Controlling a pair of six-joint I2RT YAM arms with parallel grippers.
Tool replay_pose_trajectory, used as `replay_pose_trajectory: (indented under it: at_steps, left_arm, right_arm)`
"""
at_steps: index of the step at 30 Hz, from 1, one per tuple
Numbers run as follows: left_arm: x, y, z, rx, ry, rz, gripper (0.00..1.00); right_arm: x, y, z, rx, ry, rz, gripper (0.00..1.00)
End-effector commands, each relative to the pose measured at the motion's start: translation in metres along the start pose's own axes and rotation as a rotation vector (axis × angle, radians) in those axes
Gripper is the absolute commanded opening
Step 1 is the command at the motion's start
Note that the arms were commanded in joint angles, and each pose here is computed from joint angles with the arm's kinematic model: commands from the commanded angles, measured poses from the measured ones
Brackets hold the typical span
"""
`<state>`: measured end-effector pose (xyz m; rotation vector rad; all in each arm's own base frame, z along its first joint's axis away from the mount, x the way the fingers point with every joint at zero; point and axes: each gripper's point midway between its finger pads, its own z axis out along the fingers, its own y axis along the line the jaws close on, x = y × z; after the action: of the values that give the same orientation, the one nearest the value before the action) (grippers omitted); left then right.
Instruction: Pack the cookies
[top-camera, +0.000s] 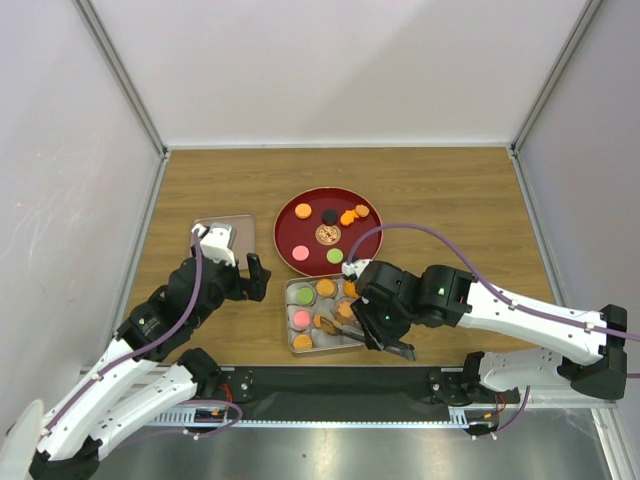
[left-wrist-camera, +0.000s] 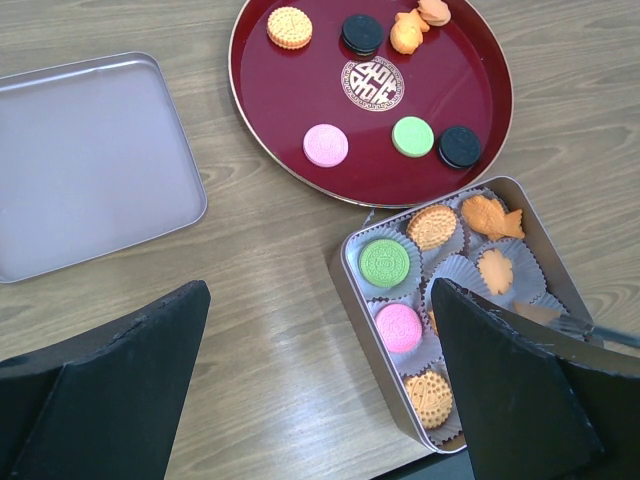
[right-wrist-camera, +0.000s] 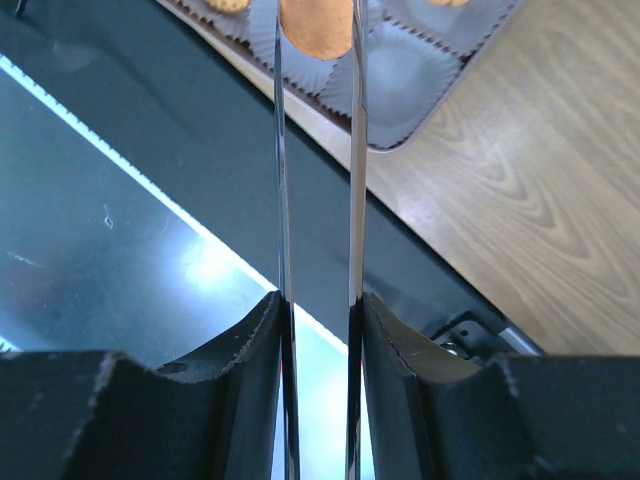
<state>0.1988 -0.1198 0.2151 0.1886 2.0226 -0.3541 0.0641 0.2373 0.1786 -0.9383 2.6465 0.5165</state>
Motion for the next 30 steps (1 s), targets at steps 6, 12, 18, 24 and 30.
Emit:
replay_pose_trajectory:
  at_steps: [6, 12, 18, 24, 30]
  left_arm:
    - [-0.008, -0.003, -0.001, 0.009, -0.023, -0.006, 1.0]
    - [-0.008, -0.004, 0.0, 0.01, -0.018, -0.003, 1.0]
    - [-0.008, -0.004, 0.0, 0.01, -0.018, -0.003, 1.0]
    - [-0.008, -0.004, 0.0, 0.012, -0.019, -0.003, 1.0]
    - [-0.007, -0.005, 0.0, 0.015, -0.016, -0.003, 1.0]
  right_arm:
    - [-0.001, 0.023, 0.007, -0.075, -0.024, 0.011, 0.36]
    - [0.001, 0.023, 0.012, -0.076, -0.019, 0.014, 0.37]
    - [0.005, 0.02, 0.015, -0.065, -0.003, 0.014, 0.38]
    - [0.006, 0.019, 0.015, -0.062, -0.001, 0.018, 0.39]
    - [0.007, 0.018, 0.015, -0.056, 0.001, 0.018, 0.41]
